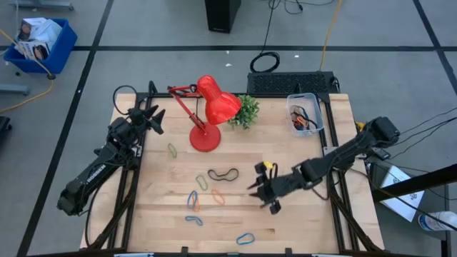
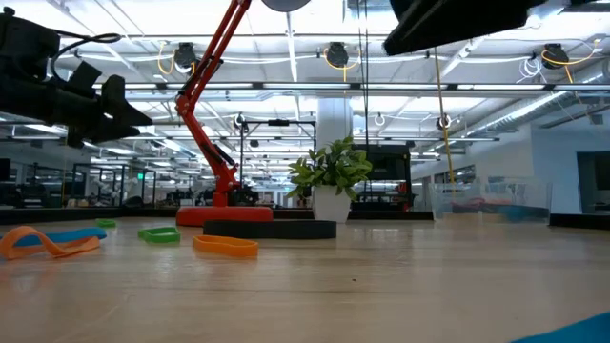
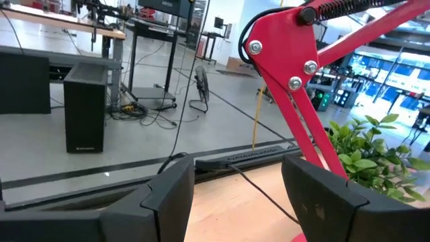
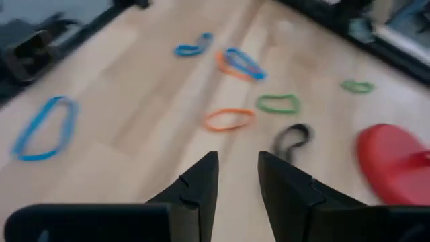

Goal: Pick and place rubber bands into bin
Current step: Put the bottom blue rubber band into the transparent bin

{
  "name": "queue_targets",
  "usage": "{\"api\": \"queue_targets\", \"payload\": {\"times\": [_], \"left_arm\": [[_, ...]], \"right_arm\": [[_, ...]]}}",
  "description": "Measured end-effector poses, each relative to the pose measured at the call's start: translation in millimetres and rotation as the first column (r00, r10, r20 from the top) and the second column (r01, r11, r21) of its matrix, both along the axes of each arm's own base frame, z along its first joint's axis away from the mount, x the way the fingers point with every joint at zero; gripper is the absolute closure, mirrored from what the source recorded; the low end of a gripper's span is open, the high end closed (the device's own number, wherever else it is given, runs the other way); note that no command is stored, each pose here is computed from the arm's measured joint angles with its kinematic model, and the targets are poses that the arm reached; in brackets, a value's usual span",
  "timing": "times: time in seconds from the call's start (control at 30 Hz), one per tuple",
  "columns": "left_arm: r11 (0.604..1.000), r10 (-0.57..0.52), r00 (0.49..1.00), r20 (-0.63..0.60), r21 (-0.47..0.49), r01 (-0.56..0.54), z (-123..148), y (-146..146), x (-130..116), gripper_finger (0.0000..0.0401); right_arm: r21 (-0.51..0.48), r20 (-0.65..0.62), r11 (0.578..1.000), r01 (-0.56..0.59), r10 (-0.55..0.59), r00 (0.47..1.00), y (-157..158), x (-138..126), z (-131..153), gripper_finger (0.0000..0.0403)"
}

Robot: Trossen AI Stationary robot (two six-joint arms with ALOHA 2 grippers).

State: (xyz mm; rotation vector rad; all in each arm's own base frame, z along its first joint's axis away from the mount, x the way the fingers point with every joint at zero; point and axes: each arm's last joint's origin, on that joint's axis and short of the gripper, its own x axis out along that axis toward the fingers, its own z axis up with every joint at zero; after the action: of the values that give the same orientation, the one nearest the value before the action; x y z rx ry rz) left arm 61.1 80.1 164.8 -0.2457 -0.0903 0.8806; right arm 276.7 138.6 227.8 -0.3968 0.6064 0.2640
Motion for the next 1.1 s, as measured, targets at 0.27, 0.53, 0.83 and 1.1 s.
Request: {"api": "queue_targets", "payload": {"times": [0.27, 0.53, 0.83, 1.1], "left_arm": [[0.998, -0.003, 0.997, 0.08, -0.066, 0.009, 0.0, -0.1, 0.2, 0.0171], [0.995, -0.019, 0.993, 0.118, -0.096, 0.03, 0.1, -0.5, 0.6, 0.0171], [0.995, -0.019, 0.992, 0.121, -0.099, 0.031, 0.1, -0.5, 0.6, 0.0171], [0.994, -0.019, 0.992, 0.123, -0.101, 0.031, 0.0, -0.5, 0.6, 0.0171]], "right_arm": [[0.021, -0.134, 0.998, 0.059, -0.056, 0.989, 49.3, 23.0, 2.8, 0.0303], [0.088, -0.211, 0.99, 0.111, -0.09, 0.973, 90.5, 43.2, -13.8, 0.0303], [0.236, -0.341, 0.951, 0.202, -0.114, 0.933, 126.5, 43.6, -53.0, 0.0303], [0.233, -0.407, 0.933, 0.275, -0.163, 0.899, 136.7, 40.0, -79.5, 0.0303]]}}
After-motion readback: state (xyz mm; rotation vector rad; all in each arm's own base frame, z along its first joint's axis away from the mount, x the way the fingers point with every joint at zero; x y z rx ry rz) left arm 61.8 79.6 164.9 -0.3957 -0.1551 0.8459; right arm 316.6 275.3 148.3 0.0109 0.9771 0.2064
